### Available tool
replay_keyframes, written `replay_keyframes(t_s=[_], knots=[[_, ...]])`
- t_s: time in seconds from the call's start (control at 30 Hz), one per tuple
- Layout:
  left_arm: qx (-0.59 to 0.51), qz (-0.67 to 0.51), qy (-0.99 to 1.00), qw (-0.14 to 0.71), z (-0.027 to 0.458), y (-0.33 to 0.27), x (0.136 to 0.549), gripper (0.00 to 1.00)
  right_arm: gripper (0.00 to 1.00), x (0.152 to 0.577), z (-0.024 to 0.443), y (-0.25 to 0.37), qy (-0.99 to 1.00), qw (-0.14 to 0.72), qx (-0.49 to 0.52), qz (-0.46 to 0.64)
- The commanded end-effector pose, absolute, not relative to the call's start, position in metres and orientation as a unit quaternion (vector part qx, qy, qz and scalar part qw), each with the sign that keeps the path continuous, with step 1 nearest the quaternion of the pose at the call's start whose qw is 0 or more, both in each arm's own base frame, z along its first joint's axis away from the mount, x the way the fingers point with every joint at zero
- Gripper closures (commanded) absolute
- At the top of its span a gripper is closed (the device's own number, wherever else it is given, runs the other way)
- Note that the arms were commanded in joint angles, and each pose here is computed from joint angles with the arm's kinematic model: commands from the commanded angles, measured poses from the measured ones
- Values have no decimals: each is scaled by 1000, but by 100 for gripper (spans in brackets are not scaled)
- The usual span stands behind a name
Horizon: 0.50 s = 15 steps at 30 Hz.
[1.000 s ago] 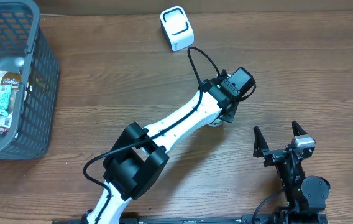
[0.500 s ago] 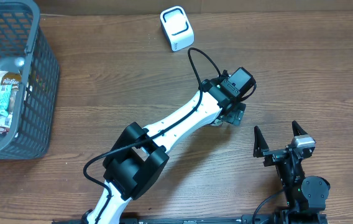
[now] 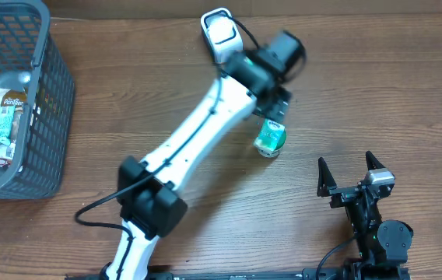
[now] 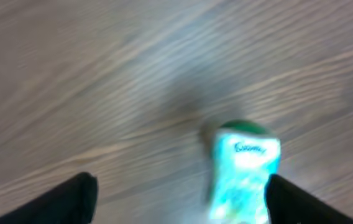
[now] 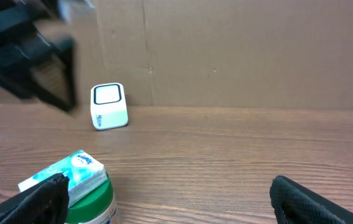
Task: Scan the item barcode
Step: 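Open the left gripper and move it back over the basket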
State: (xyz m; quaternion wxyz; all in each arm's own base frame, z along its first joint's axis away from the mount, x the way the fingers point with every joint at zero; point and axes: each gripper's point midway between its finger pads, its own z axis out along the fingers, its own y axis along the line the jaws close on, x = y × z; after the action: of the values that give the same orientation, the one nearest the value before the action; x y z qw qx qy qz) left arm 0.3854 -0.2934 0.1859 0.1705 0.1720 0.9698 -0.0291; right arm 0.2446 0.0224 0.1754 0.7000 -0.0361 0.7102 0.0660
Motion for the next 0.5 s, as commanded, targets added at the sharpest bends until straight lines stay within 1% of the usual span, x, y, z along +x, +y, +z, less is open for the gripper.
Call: replay_keyframes(t_s=[0.0,0.03,0.1,0.13,0.17,0.2,0.23,0.27,0.3,0.47], knots=[[164,-34,961,219,253,-252,399,28,0,245,173,21,710,701,-32,65],[159,-29,962,219,262,-239,399,36,0,245,173,21,710,701,-32,65],[143,-23,965,219,276,-215,399,40,0,245,173,21,710,701,-32,65],[134,-20,966,219,282,-203,399,44,0,245,173,21,710,701,-32,65],[125,-17,968,217,287,-192,399,52,0,245,173,21,710,701,-32,65],[115,-13,970,213,291,-180,397,71,0,245,173,21,710,701,-32,65],[109,-12,971,214,294,-174,398,81,0,245,173,21,710,701,-32,65],[109,-18,970,217,298,-169,398,94,0,245,173,21,710,701,-32,65],[104,-24,970,220,301,-164,398,96,0,245,173,21,710,701,-32,65],[69,-24,967,244,322,-133,399,94,0,245,173,21,710,701,-32,65]])
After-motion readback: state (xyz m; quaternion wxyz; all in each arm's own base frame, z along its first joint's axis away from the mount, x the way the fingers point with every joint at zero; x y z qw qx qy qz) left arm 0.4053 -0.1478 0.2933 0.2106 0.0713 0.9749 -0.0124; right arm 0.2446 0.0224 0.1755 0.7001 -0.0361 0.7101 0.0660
